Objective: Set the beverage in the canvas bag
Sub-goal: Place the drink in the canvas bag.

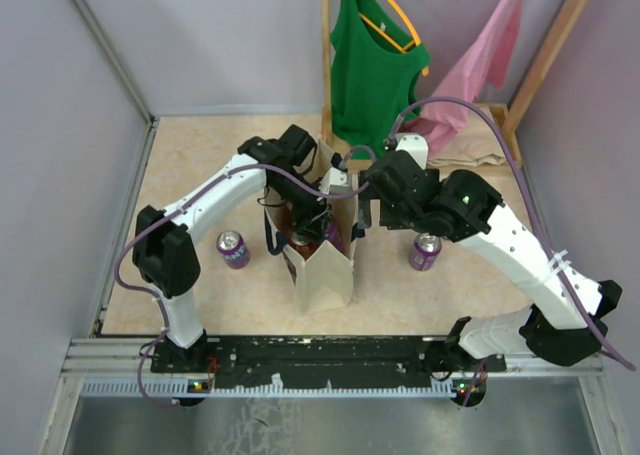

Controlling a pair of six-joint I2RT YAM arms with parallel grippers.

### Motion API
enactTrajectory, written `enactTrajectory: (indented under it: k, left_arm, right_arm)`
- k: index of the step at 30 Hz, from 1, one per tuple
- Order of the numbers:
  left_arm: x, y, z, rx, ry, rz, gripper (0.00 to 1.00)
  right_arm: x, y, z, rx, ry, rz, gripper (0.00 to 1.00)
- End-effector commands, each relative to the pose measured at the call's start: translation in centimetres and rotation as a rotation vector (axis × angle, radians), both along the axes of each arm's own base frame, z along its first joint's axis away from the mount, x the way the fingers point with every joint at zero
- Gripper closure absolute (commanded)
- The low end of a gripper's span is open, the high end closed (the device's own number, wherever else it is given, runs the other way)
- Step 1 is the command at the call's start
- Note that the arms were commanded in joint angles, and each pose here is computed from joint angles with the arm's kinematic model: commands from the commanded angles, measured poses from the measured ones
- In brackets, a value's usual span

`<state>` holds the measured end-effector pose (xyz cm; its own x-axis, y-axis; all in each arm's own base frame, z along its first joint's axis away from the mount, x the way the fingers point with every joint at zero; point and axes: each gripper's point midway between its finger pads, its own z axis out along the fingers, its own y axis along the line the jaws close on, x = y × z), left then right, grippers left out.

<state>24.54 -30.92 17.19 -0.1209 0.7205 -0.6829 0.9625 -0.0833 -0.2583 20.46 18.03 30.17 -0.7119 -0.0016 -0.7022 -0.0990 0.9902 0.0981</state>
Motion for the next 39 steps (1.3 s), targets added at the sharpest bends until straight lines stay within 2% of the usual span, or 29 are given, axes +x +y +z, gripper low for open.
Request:
enactTrajectory:
  k: [1,15,27,39]
  left_arm:
    - [0.9,-0.7,-0.4,-0.008,-0.059,0.025,1.0]
    - [3.0,-0.8,-1.7,0.034,-0.162,0.107,1.0]
    - [1.7,0.3,1.5,-0.001,-0.215,0.083,1.0]
    - [1.8,0.7,1.2,0.016,-0.233,0.074,1.0]
  right_arm:
    - [0.8,-0.2,2.8,0.059,-0.077,-0.037,0.01]
    - [1.4,0.3,3.0,0.046,-0.076,-0.018,0.01]
    - [1.7,0.8,2.5,0.06,-0.071,-0.02,0.01]
    - [2.5,1.0,2.4,0.064,-0.067,-0.015,0.01]
